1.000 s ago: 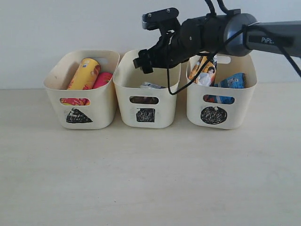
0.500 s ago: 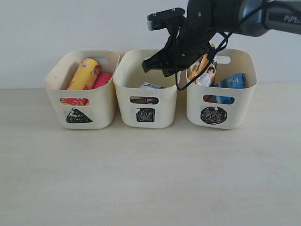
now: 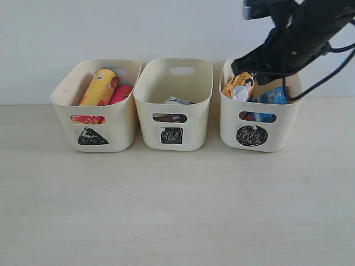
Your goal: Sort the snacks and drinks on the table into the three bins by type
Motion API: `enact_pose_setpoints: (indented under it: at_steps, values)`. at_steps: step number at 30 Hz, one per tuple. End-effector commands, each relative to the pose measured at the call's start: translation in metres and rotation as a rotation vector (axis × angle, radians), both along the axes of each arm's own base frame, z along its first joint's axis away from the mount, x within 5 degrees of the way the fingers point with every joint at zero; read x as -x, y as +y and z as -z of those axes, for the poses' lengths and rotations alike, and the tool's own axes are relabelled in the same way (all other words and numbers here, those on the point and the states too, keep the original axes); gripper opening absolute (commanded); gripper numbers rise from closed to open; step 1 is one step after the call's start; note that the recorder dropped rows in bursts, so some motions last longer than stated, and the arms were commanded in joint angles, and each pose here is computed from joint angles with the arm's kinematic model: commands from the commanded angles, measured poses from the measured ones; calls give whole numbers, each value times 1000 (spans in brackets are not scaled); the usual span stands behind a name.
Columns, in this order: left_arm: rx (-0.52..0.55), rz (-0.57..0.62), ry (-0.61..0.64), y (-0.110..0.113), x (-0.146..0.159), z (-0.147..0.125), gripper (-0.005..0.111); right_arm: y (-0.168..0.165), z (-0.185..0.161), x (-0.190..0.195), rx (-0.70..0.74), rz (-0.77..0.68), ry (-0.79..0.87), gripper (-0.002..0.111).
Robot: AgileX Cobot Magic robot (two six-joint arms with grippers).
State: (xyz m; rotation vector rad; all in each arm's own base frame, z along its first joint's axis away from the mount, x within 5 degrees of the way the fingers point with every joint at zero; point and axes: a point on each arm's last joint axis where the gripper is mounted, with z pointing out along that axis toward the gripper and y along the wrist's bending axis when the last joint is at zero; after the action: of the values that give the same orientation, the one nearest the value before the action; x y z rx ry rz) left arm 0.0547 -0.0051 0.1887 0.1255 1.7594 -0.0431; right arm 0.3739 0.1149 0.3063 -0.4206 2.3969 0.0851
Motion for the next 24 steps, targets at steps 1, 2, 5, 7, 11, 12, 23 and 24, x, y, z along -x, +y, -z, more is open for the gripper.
enact_pose_setpoints:
  at_steps: [1,2,5,7,11,12,23,24]
  values:
    - [16,-3,0,0,0,1,4,-33,-14,24,5,70,-32,0]
    - [16,-3,0,0,0,1,4,-39,-15,29,3,90,-29,0]
    - [16,-3,0,0,0,1,4,-57,-15,47,18,148,-26,0]
    - [16,-3,0,0,0,1,4,-68,-14,63,24,180,-29,0]
    - [16,-3,0,0,0,1,4,-81,-12,90,11,231,-62,0]
    - [16,-3,0,0,0,1,4,-83,-12,97,7,246,-80,0]
    - [16,-3,0,0,0,1,4,-96,-5,174,-59,278,-258,0]
    - [16,-3,0,0,0,1,4,-96,-5,179,-72,279,-278,0]
